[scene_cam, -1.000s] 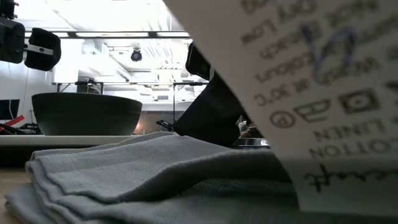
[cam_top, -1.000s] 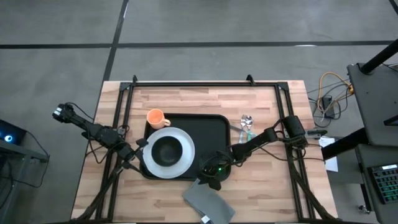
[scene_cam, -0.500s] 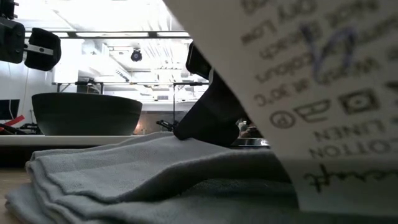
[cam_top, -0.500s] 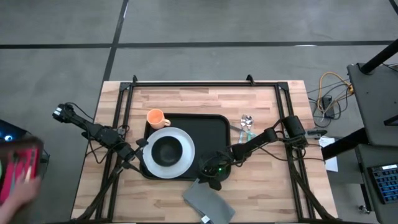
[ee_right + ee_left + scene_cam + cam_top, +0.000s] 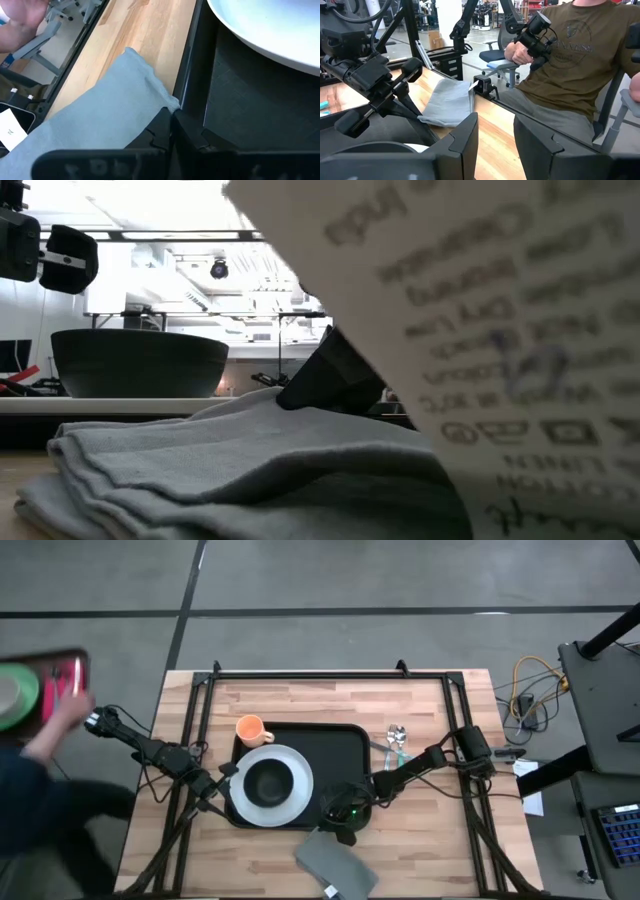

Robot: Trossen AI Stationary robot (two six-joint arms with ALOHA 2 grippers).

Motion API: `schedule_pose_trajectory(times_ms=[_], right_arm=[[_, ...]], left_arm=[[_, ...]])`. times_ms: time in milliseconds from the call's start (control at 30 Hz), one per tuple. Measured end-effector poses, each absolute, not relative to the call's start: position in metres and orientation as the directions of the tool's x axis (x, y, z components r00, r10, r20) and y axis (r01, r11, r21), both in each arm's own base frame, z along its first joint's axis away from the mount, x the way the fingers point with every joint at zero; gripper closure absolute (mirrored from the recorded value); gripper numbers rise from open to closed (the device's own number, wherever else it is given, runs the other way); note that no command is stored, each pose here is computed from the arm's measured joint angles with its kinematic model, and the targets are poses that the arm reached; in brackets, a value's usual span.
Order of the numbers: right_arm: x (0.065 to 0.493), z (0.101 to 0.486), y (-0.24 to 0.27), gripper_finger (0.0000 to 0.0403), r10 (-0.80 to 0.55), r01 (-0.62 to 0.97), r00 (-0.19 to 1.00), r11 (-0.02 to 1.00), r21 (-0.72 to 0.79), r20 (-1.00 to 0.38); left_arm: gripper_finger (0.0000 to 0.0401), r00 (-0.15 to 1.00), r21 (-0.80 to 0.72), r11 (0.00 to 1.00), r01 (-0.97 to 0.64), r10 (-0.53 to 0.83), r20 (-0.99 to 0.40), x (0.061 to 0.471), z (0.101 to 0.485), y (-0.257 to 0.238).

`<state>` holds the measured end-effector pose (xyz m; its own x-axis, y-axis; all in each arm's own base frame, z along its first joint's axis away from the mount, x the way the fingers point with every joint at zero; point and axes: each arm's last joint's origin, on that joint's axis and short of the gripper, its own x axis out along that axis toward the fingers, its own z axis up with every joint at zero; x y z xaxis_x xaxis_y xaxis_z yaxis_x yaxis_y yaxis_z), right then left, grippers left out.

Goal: Set up tray
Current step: Put the gray table napkin on the right side of the white plate

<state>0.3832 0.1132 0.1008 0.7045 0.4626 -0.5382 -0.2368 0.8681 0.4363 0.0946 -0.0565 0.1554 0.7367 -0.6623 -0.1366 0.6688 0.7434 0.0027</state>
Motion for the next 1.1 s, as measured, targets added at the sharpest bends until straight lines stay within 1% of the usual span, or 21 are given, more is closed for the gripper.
schedule_pose_trajectory(times_ms=[333,667,900,1100], right_arm=[[0.383,0.103,0.113,0.0394,0.464,-0.244,0.704,0.869,0.430,-0.538],[0.374,0.115,0.111,0.0394,0.459,-0.253,0.714,0.873,0.416,-0.529],[0.347,0.133,0.101,0.0394,0.366,-0.194,0.771,0.914,0.356,-0.520],[0.314,0.137,0.089,0.0394,0.229,-0.079,0.823,0.952,0.295,-0.521]], left_arm=[[0.0294,0.737,0.003,0.743,0.669,-0.662,-0.137,0.095,0.155,-0.057],[0.0294,0.737,0.003,0.744,0.669,-0.662,-0.137,0.095,0.155,-0.057],[0.0294,0.737,0.003,0.744,0.669,-0.662,-0.138,0.095,0.155,-0.057],[0.0294,0.736,0.002,0.743,0.669,-0.662,-0.139,0.095,0.155,-0.057]])
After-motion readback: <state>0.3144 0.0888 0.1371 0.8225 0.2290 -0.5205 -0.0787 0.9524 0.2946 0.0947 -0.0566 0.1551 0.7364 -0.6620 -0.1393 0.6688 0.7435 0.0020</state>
